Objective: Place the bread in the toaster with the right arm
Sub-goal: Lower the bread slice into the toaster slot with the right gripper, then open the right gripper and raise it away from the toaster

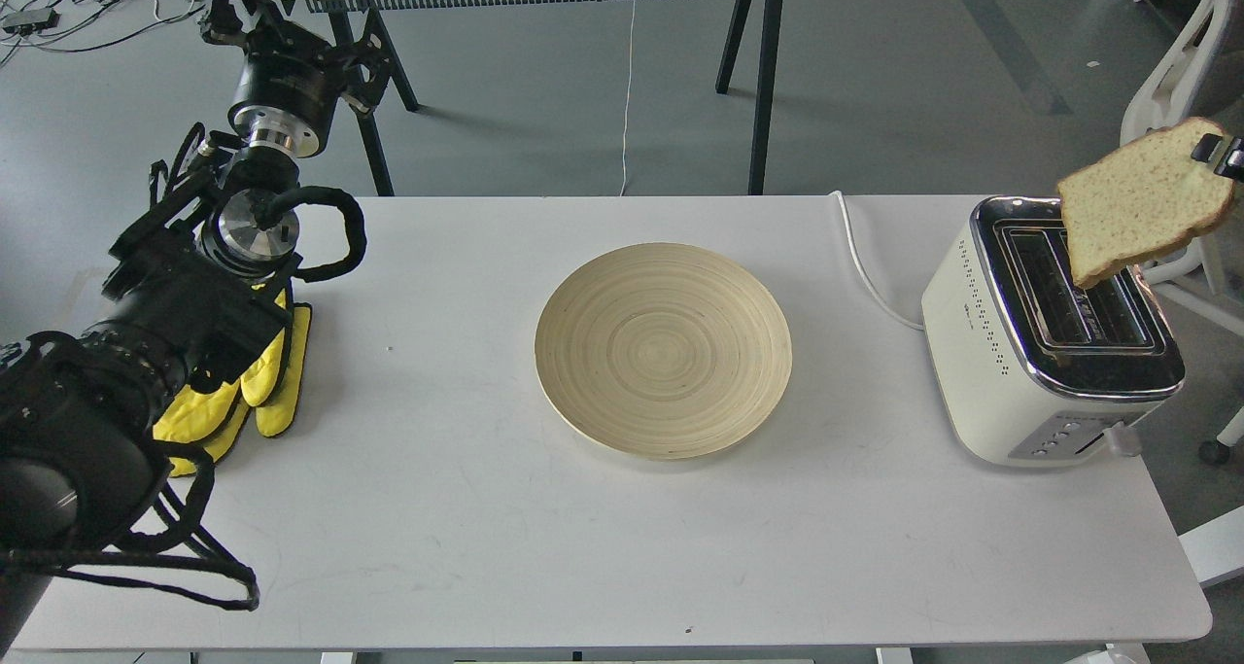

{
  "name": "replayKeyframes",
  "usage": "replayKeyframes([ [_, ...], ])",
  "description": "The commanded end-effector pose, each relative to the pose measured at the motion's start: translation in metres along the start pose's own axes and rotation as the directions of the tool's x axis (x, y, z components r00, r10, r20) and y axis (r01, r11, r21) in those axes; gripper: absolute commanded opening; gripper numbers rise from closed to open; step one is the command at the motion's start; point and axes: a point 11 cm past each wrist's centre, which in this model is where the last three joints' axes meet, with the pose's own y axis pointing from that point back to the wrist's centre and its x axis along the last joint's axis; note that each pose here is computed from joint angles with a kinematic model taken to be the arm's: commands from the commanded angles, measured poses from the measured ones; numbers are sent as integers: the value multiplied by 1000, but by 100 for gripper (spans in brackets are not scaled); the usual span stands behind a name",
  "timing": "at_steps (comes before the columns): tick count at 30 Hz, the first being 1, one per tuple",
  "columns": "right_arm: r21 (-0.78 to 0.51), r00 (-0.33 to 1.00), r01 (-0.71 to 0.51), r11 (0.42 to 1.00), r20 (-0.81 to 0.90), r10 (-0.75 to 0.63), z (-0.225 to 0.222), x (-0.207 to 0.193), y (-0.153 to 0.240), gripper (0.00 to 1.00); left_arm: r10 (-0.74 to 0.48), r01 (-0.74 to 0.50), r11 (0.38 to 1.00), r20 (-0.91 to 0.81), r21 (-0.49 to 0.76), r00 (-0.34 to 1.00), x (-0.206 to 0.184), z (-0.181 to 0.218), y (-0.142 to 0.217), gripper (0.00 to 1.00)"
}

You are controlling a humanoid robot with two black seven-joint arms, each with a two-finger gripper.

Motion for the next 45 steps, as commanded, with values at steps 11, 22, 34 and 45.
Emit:
replayKeyframes([
  [11, 18, 998, 64, 998, 0, -64, -9, -26, -13, 0, 0, 0, 1000, 0, -3, 1000, 0, 0, 0, 100],
  [22, 12, 995, 97, 995, 4, -97, -6, -40, -16, 1, -1, 1, 1000, -1, -2, 1000, -1, -1, 0, 100],
  [34, 19, 992, 124, 992, 4, -125, -5, -50, -4, 1, -1, 1, 1000, -1, -2, 1000, -1, -1, 0, 100],
  [45, 22, 992, 129, 991, 3, -129, -8, -52, -7, 4, -1, 1, 1000, -1, -2, 1000, -1, -1, 0, 100],
])
